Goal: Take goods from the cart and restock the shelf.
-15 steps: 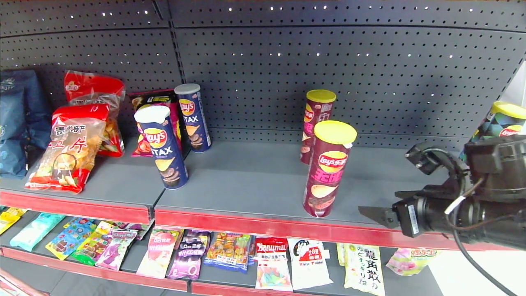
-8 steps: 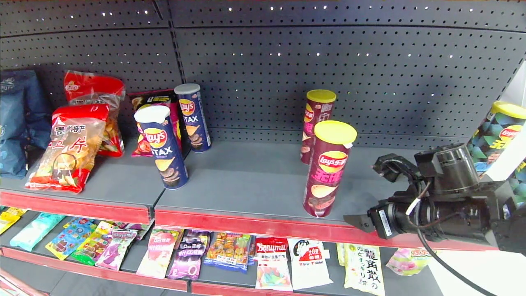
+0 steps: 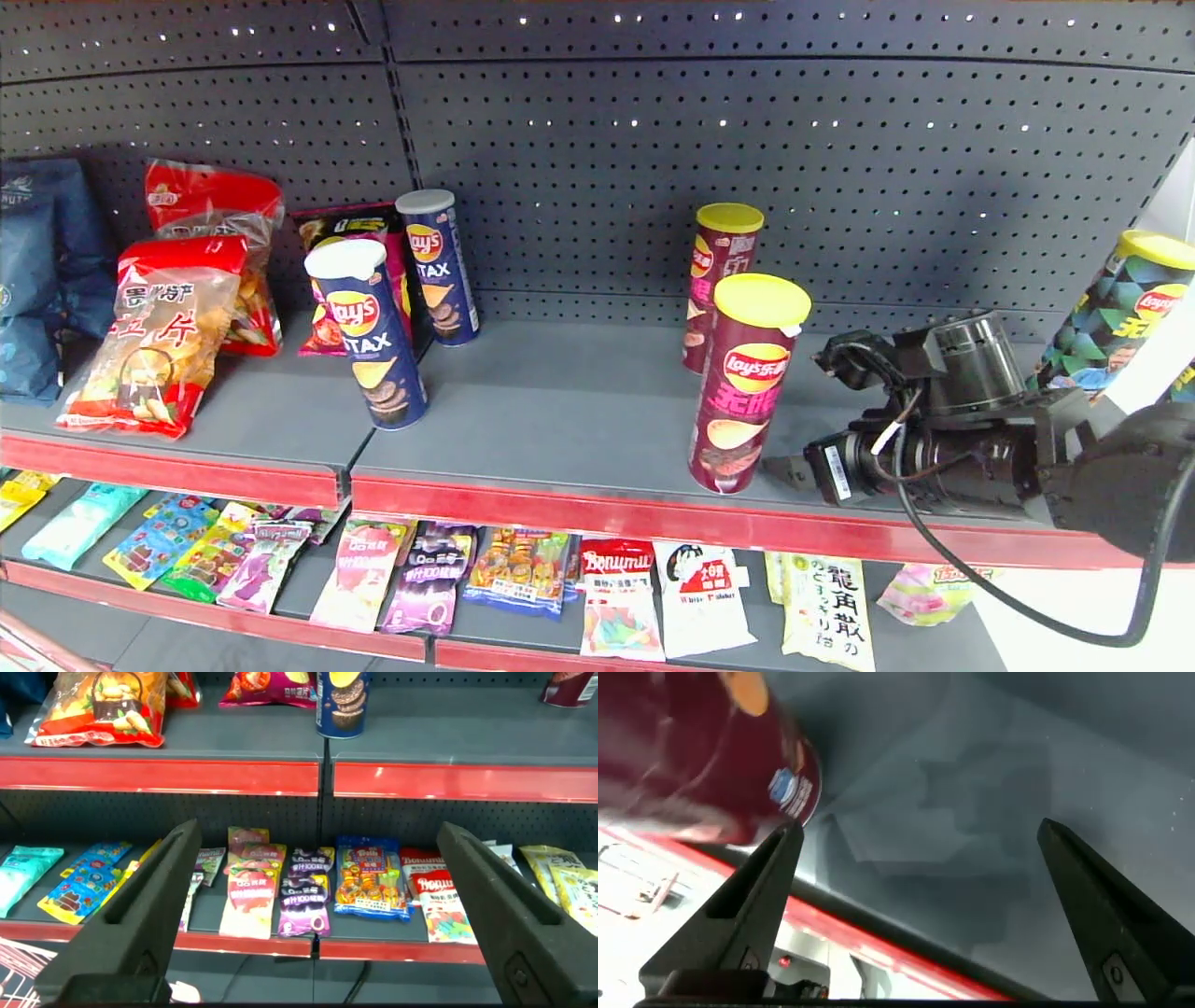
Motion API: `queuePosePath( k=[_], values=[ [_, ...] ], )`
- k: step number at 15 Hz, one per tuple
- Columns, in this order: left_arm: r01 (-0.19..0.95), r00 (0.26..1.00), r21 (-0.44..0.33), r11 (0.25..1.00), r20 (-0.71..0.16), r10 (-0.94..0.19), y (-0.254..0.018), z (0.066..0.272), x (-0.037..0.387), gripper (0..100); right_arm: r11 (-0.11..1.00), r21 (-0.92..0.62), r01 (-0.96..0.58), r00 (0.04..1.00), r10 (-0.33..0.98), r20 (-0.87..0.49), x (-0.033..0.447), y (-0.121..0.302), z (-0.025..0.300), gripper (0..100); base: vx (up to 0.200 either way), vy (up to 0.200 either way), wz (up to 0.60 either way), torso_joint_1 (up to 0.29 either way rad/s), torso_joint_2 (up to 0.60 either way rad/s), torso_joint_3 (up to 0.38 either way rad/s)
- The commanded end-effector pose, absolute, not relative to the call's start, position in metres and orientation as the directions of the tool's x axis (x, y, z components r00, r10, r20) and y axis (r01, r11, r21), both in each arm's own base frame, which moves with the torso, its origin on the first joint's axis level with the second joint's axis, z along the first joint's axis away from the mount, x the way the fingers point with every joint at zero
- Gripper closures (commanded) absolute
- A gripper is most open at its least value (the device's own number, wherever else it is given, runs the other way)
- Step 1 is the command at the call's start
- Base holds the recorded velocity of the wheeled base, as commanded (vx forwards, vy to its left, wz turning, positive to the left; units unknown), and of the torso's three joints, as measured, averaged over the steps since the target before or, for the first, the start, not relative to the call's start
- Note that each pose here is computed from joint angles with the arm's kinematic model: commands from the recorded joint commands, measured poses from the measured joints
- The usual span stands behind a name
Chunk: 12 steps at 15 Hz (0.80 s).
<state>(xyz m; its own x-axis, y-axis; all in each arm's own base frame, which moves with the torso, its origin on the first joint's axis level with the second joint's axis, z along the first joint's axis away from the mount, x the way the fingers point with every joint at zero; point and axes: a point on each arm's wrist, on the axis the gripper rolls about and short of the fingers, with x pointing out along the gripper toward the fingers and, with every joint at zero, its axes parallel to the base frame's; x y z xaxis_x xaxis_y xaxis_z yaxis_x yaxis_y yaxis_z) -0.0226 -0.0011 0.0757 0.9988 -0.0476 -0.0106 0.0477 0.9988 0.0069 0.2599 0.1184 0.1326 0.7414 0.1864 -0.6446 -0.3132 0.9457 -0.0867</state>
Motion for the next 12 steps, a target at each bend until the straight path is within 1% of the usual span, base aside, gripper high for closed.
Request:
queuePosePath(
  k=[1, 10, 12],
  values=[
    [0.048, 0.999, 0.006, 0.999, -0.012, -0.048, -0.0011, 0.0757, -0.0225, 0, 0.946, -0.089, -0.312, 0.735, 0.181, -0.654, 0.2665, 0.1214, 0.1279, 0, 0.0, 0.0, 0.0, 0.0, 0.0, 0.0],
    [0.046, 0.999, 0.006, 0.999, -0.012, -0.046, -0.0011, 0.0757, -0.0225, 0, 0.943, -0.1, -0.317, 0.736, 0.178, -0.654, 0.274, 0.1248, 0.1223, 0, 0.0, 0.0, 0.0, 0.0, 0.0, 0.0],
    [0.048, 0.999, 0.007, 0.999, -0.012, -0.048, -0.0011, 0.0757, -0.0225, 0, 0.946, -0.111, -0.305, 0.738, 0.161, -0.655, 0.2755, 0.1246, 0.1205, 0, 0.0, 0.0, 0.0, 0.0, 0.0, 0.0]
  ],
)
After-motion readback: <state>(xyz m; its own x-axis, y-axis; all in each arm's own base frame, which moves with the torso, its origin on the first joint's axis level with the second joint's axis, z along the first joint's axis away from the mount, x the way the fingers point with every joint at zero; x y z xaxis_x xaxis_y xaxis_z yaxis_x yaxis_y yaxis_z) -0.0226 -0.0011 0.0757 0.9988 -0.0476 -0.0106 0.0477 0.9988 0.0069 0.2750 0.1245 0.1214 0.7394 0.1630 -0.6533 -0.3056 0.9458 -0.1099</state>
